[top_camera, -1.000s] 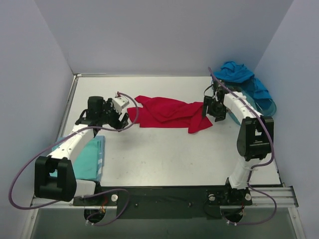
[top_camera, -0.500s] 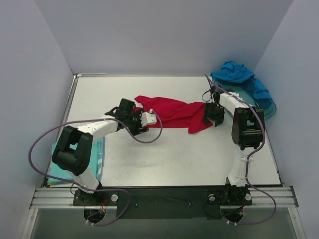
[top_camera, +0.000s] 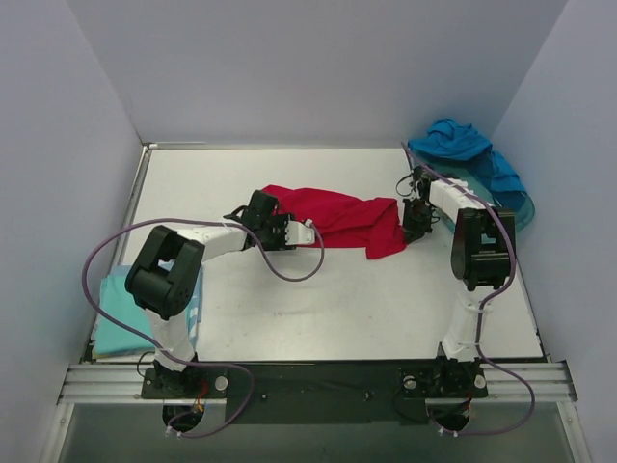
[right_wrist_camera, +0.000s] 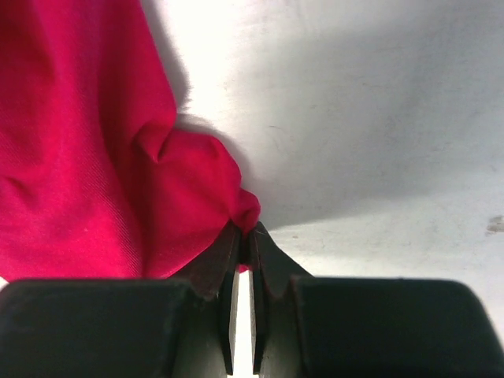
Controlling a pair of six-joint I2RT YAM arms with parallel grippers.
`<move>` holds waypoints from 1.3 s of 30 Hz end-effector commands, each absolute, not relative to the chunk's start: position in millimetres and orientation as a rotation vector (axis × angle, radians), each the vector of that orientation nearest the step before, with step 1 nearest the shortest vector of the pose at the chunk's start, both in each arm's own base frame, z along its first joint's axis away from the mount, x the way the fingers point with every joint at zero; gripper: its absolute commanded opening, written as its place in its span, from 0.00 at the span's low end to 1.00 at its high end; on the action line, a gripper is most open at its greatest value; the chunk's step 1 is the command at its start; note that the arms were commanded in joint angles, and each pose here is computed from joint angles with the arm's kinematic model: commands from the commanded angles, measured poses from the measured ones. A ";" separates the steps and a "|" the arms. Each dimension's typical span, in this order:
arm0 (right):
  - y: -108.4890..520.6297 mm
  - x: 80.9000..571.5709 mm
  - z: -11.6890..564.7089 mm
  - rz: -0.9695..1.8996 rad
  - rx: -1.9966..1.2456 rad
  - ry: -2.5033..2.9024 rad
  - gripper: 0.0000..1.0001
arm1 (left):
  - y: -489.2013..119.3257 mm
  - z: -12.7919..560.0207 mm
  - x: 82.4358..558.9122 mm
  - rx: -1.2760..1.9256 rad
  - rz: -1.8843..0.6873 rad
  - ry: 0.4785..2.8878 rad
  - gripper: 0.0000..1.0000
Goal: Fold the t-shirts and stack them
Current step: Flatten out the tshirt
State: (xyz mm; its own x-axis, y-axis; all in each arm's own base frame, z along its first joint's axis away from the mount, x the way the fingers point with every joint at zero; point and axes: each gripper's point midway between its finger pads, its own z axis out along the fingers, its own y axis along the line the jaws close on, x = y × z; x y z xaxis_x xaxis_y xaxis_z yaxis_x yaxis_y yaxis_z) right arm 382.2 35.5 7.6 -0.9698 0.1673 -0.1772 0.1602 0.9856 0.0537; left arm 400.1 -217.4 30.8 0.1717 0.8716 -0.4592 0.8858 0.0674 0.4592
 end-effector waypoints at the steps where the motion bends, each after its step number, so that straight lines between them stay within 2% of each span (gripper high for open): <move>1: 26.0 378.7 43.4 0.072 0.245 2.888 0.00 | -206.2 6.4 394.5 1.894 0.021 1.656 0.41; 2: 27.2 382.2 51.7 0.085 0.242 2.864 0.00 | -206.9 6.8 394.5 1.898 0.022 1.652 0.33; 3: 26.8 385.7 66.8 0.095 0.243 2.823 0.00 | -206.7 7.3 393.5 1.911 0.025 1.644 0.07; 4: 27.3 388.6 76.9 0.110 0.251 2.796 0.00 | -209.1 9.4 393.7 1.913 0.025 1.638 0.00; 6: 27.0 395.5 102.3 0.128 0.265 2.725 0.00 | -210.7 21.0 398.2 1.885 0.029 1.652 0.00; 9: 23.4 405.1 154.3 0.154 0.286 2.588 0.00 | -207.4 58.3 410.3 1.700 -0.003 1.809 0.00; 11: 23.1 408.9 194.2 0.184 0.289 2.487 0.00 | -204.2 105.8 419.2 1.548 -0.095 1.907 0.00; 12: 24.3 407.8 207.0 0.197 0.294 2.459 0.00 | -216.1 151.2 432.1 1.466 -0.167 1.862 0.00; 13: 24.7 407.3 239.8 0.209 0.283 2.377 0.00 | -200.7 164.8 421.6 1.439 -0.215 1.935 0.00; 17: 4.7 392.9 349.4 0.199 0.314 2.088 0.00 | -179.6 288.7 415.6 1.274 -0.287 1.838 0.00; 20: -8.6 371.0 422.8 0.171 0.322 1.893 0.00 | -152.9 350.0 394.3 1.166 -0.287 1.783 0.00; 24: -20.9 316.1 525.8 0.130 0.315 1.604 0.00 | -123.1 422.3 364.2 1.059 -0.218 1.656 0.00; 28: -19.1 280.8 561.4 0.120 0.284 1.487 0.00 | -129.8 434.6 317.5 1.096 -0.300 1.609 0.00; 33: 0.9 261.7 552.8 0.205 0.210 1.492 0.00 | -136.4 407.1 277.7 1.126 -0.416 1.643 0.00; 35: 9.7 258.5 531.3 0.261 0.208 1.527 0.00 | -132.2 374.7 282.2 1.115 -0.400 1.700 0.00; 39: 34.3 288.5 429.8 0.438 0.228 1.752 0.00 | -139.9 274.1 268.9 1.332 -0.364 1.800 0.00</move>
